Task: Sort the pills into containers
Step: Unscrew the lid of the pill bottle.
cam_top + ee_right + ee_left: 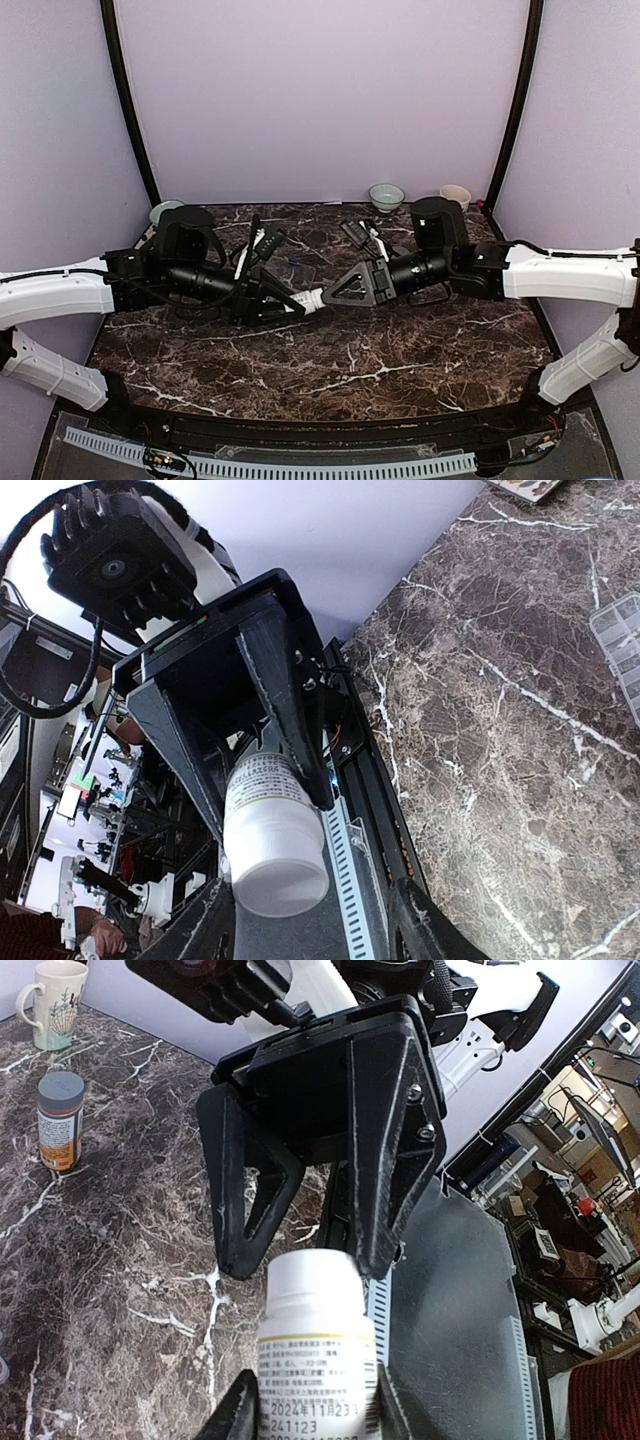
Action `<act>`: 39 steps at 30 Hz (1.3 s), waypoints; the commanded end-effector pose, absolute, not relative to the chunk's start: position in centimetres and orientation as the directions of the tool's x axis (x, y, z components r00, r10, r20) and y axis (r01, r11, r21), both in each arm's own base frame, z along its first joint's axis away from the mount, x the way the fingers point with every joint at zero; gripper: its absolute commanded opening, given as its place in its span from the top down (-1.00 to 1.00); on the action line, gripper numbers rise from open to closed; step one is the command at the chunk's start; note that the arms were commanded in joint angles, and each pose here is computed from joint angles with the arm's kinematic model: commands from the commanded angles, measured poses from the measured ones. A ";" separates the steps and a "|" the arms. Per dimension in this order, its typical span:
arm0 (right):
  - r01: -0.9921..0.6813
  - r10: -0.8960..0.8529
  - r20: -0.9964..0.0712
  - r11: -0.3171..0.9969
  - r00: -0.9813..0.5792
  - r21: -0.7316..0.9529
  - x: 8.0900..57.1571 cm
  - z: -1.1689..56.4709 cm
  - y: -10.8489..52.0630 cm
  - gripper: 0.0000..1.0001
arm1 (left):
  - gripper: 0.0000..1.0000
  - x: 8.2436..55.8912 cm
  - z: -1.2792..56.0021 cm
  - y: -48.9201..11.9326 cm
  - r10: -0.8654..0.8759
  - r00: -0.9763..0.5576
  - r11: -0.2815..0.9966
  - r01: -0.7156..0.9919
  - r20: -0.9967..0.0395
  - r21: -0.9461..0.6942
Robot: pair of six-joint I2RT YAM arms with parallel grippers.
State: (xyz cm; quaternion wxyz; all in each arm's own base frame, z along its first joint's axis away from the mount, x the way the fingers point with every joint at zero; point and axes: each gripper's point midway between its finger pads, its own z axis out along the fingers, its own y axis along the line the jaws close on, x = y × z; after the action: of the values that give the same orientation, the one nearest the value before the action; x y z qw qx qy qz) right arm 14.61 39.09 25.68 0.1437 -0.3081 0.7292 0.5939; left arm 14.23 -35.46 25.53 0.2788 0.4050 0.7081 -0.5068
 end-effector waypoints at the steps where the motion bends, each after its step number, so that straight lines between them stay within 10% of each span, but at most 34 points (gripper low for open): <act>1: -0.630 -0.261 -0.599 0.045 -0.757 0.776 14.8 27.5 39.3 -0.02 | 1.00 14.4 28.2 -35.7 0.243 -0.476 0.099 0.879 -0.845 -0.466; 21: -0.605 -0.274 -0.581 0.003 -0.766 0.796 14.5 28.4 39.7 0.13 | 1.00 15.2 27.5 -36.5 0.262 -0.480 0.067 0.874 -0.837 -0.481; 39: -0.678 -0.307 -0.636 0.040 -0.708 0.734 14.8 27.5 39.5 0.97 | 1.00 15.0 28.9 -37.2 0.262 -0.516 -0.011 0.844 -0.816 -0.537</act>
State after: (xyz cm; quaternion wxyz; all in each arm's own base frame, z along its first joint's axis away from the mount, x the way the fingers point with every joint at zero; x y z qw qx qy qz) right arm 14.54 39.33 26.45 0.1171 -0.3156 0.7195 0.6075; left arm 15.26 -36.52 25.89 0.2481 0.4161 0.6878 -0.5406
